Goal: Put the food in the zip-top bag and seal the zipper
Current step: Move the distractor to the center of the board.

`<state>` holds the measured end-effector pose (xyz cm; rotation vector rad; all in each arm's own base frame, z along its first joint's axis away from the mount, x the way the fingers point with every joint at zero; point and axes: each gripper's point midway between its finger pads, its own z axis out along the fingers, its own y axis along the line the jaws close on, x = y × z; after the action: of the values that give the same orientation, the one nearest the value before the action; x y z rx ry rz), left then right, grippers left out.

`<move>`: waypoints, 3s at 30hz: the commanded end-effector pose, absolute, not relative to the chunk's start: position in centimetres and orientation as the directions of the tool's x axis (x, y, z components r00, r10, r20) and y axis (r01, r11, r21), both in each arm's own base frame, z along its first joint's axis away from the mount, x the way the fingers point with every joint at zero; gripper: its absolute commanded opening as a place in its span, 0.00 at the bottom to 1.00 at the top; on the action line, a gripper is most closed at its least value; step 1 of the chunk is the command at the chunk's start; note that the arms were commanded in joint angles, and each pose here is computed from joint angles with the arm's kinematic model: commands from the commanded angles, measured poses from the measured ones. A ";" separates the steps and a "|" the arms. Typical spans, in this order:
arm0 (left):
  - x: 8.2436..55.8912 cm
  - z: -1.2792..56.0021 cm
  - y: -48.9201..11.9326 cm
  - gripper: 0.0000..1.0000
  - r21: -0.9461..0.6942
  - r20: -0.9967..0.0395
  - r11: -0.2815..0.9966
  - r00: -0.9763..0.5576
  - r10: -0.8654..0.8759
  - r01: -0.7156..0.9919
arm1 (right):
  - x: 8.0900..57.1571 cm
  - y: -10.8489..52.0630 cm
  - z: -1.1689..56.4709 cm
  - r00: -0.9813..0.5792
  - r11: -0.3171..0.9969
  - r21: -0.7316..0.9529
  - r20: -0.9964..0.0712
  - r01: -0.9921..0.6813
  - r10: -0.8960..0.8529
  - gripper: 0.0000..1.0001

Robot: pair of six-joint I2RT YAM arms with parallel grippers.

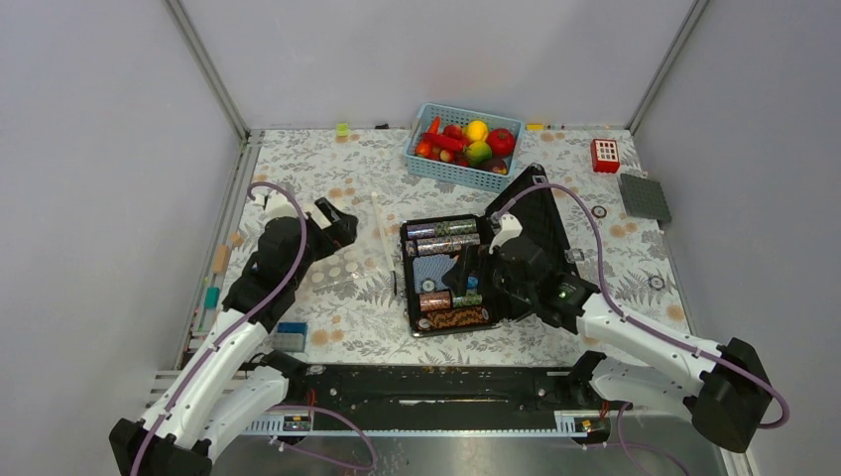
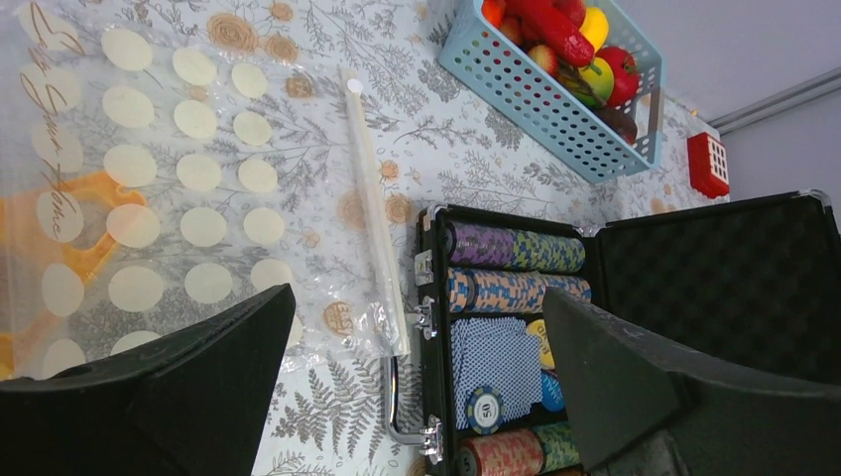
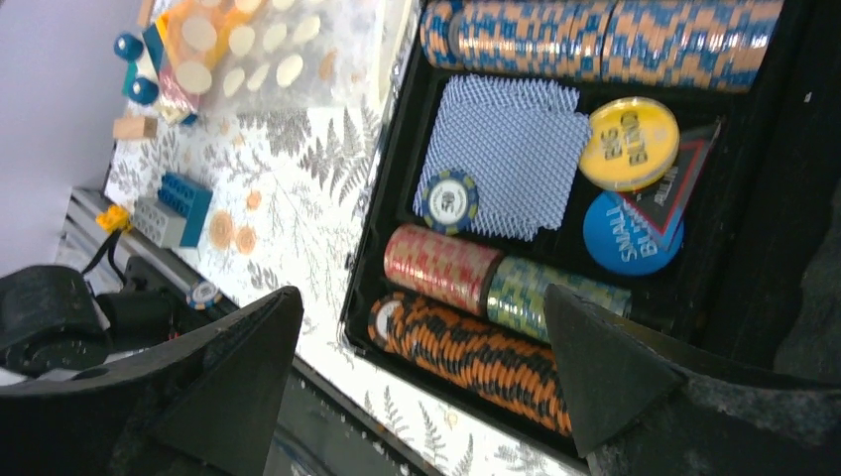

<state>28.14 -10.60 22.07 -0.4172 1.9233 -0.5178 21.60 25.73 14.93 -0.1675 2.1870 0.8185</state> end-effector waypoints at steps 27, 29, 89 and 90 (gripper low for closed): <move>30.9 24.0 -12.3 0.99 -0.565 -0.781 0.825 -0.336 -0.527 0.019 | 13.6 12.2 8.0 -0.828 0.986 0.164 -0.551 0.013 0.103 0.96; 30.8 24.1 -12.5 0.99 -0.562 -0.782 0.826 -0.344 -0.520 0.031 | 13.8 11.7 8.2 -0.815 0.986 0.156 -0.564 0.054 0.134 0.94; 31.7 23.4 -13.2 0.99 -0.556 -0.782 0.830 -0.367 -0.504 0.046 | 25.2 -4.1 21.0 -0.350 0.795 -0.085 -0.922 0.601 0.165 0.01; 31.7 23.3 -13.2 0.99 -0.554 -0.783 0.831 -0.367 -0.503 0.044 | 25.4 -4.8 21.2 -0.348 0.782 -0.091 -0.922 0.616 0.167 0.01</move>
<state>30.83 -12.77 20.84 -0.3735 1.9471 -0.5633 23.47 -0.26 16.03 0.5569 2.0902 -0.3247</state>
